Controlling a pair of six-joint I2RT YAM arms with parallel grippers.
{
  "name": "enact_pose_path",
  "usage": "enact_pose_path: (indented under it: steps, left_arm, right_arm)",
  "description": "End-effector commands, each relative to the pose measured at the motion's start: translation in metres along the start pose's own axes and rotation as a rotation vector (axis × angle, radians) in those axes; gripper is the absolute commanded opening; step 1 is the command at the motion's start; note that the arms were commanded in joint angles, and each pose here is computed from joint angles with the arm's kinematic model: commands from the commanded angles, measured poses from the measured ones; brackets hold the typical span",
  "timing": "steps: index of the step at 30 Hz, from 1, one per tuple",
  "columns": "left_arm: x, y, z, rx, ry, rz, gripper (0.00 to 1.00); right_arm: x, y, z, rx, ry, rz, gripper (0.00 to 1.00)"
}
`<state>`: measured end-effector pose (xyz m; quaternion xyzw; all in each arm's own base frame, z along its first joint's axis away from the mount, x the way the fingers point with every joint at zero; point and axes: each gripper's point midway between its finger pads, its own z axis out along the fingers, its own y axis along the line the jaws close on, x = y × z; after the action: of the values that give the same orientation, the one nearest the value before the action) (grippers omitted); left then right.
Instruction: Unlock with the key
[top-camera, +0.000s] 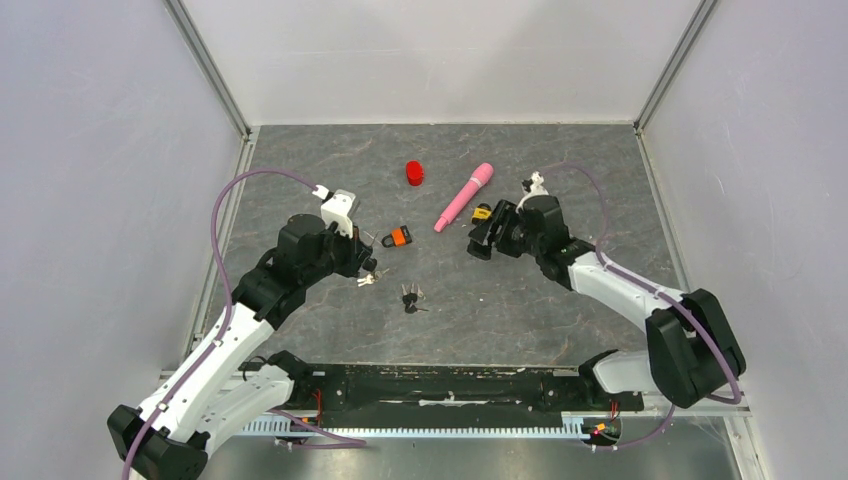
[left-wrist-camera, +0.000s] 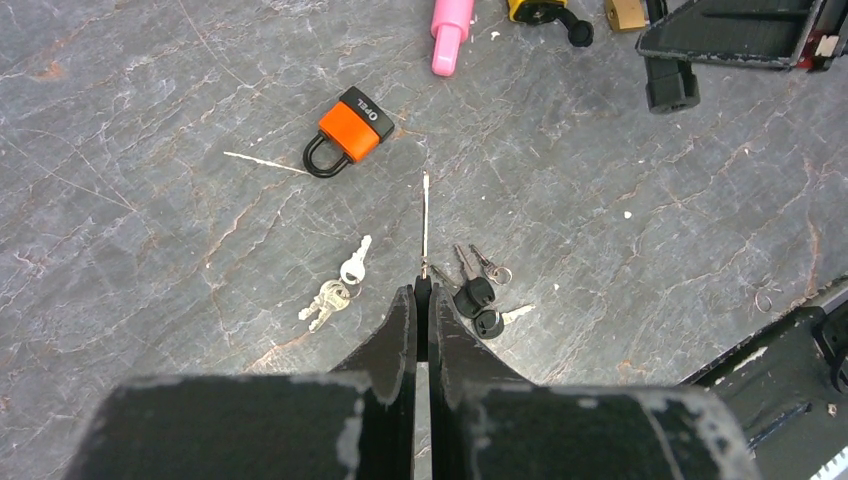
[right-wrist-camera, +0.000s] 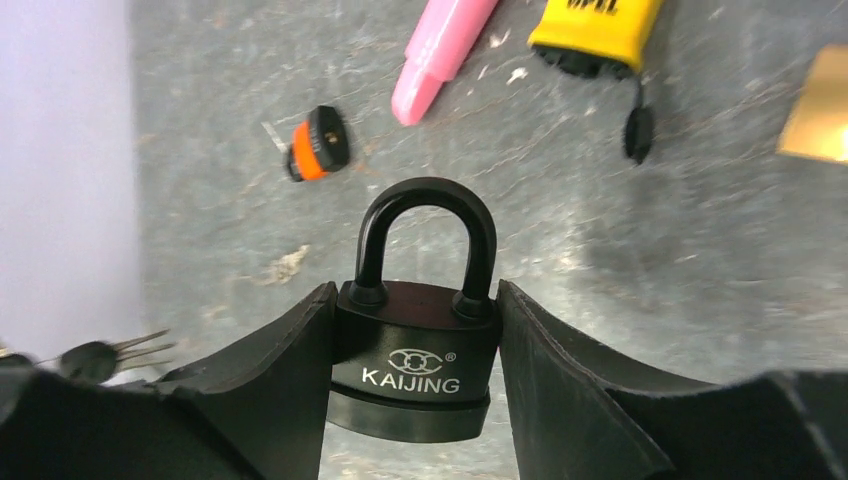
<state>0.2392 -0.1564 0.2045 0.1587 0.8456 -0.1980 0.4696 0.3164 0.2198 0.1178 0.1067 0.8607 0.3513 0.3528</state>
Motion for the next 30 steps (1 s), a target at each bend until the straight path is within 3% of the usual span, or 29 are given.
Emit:
enact_pose_path:
  steps: [1, 9, 14, 23, 30]
  left_arm:
    - [-0.011, -0.002, 0.0, 0.022, -0.047, 0.035, 0.02]
    - [-0.011, 0.002, 0.0, -0.002, -0.044, 0.033, 0.02]
    - [-0.01, 0.003, 0.0, -0.006, -0.039, 0.031, 0.02]
    - [-0.007, 0.004, 0.002, -0.012, -0.026, 0.029, 0.02]
    - [-0.005, 0.003, 0.005, -0.007, -0.01, 0.027, 0.02]
  right_arm:
    - [-0.063, 0.033, -0.019, 0.144, -0.176, -0.319, 0.0]
    - [-0.089, 0.001, -0.053, 0.822, -0.15, -0.828, 0.0]
    - [-0.088, -0.015, -0.063, 1.178, -0.063, -1.079, 0.0]
    - [-0.053, -0.043, -0.042, 1.275, 0.127, -1.251, 0.0]
    - [-0.014, -0.072, -0.017, 1.192, 0.286, -1.242, 0.02]
